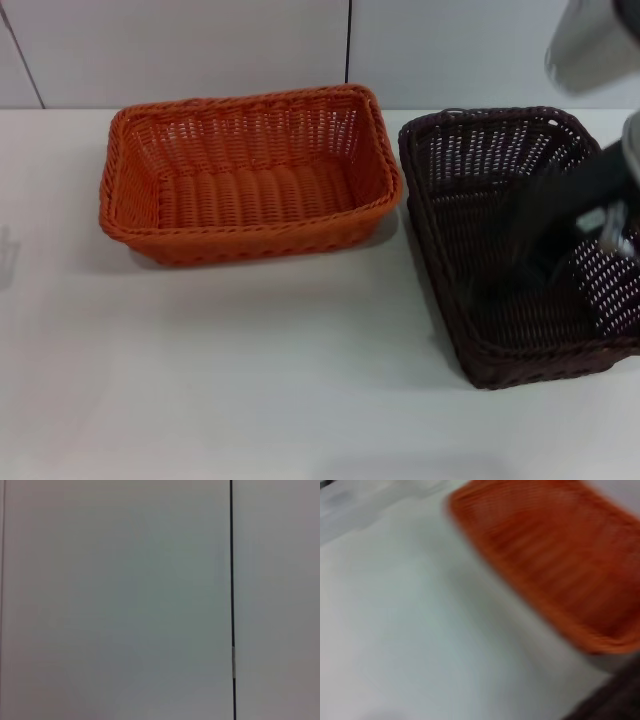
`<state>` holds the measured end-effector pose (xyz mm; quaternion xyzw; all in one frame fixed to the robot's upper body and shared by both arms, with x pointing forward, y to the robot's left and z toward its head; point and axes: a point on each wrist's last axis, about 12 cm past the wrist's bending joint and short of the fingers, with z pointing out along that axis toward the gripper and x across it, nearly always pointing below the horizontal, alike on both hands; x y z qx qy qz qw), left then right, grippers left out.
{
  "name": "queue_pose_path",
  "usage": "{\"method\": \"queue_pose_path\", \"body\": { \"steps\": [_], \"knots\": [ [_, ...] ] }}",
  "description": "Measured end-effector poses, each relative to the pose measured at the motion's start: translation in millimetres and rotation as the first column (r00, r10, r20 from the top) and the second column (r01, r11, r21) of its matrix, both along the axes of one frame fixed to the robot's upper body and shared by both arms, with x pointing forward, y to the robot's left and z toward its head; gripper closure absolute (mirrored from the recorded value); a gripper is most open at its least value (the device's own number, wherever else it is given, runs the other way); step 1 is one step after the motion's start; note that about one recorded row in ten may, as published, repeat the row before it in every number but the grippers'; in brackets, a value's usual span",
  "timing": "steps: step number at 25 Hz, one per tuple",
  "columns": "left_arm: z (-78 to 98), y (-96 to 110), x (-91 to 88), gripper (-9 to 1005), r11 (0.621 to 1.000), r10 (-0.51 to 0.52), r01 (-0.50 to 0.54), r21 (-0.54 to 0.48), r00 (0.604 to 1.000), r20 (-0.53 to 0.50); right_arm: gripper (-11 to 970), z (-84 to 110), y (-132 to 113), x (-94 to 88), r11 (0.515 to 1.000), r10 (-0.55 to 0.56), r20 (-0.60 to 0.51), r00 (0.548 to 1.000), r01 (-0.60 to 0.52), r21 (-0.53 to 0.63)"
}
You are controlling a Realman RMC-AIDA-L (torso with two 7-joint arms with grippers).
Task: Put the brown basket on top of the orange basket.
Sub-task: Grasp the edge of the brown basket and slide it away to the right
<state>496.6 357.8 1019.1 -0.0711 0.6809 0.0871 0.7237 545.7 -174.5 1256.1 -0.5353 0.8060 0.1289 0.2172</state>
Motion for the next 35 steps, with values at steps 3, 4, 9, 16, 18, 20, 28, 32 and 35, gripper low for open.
{"method": "queue_pose_path", "body": {
  "steps": [3,4,9,16,18,20,28,32,35],
  "knots": [
    [-1.3,1.3,-2.5,201,1.000,0.005,-0.005,0.001,1.000,-0.004,134,-9.6,6.8,-12.9,0.993,0.118,-0.034,0.992,-0.118,0.002],
    [-1.4,1.4,-3.0,201,1.000,0.006,-0.006,0.002,1.000,-0.003,133,-15.9,7.3,-17.7,0.989,0.147,-0.050,0.988,-0.147,-0.014],
    [-1.1,0.9,-6.5,200,1.000,0.010,-0.010,0.003,1.000,0.012,134,-20.9,-3.4,-27.3,0.985,0.165,-0.041,0.985,-0.167,-0.052],
    [-2.1,0.5,-6.5,200,1.000,0.009,-0.009,0.000,1.000,0.004,133,-17.3,-15.7,-28.9,0.990,0.118,-0.012,0.993,-0.119,-0.075],
    [-2.2,0.1,-6.6,200,1.000,0.008,-0.008,0.000,1.000,0.004,133,-20.1,-17.8,-29.5,0.990,0.109,-0.023,0.994,-0.110,-0.088],
    [-2.6,-0.2,-7.0,200,1.000,0.007,-0.007,0.000,1.000,0.002,133,-23.1,-19.9,-29.7,0.990,0.098,-0.029,0.995,-0.100,-0.104],
    [-3.4,1.1,-8.8,200,1.000,0.013,-0.013,-0.001,1.000,-0.001,134,-31.1,-26.7,-31.9,0.989,0.050,-0.034,0.998,-0.055,-0.138],
    [-3.9,1.7,-9.7,201,1.000,0.015,-0.015,0.000,1.000,-0.003,133,-44.4,-27.3,-31.5,0.988,0.036,-0.069,0.997,-0.046,-0.150],
    [-4.9,2.6,-10.9,201,1.000,0.017,-0.017,0.002,1.000,-0.009,133,-50.7,-26.8,-30.3,0.987,0.038,-0.077,0.996,-0.049,-0.153]
  ]
}}
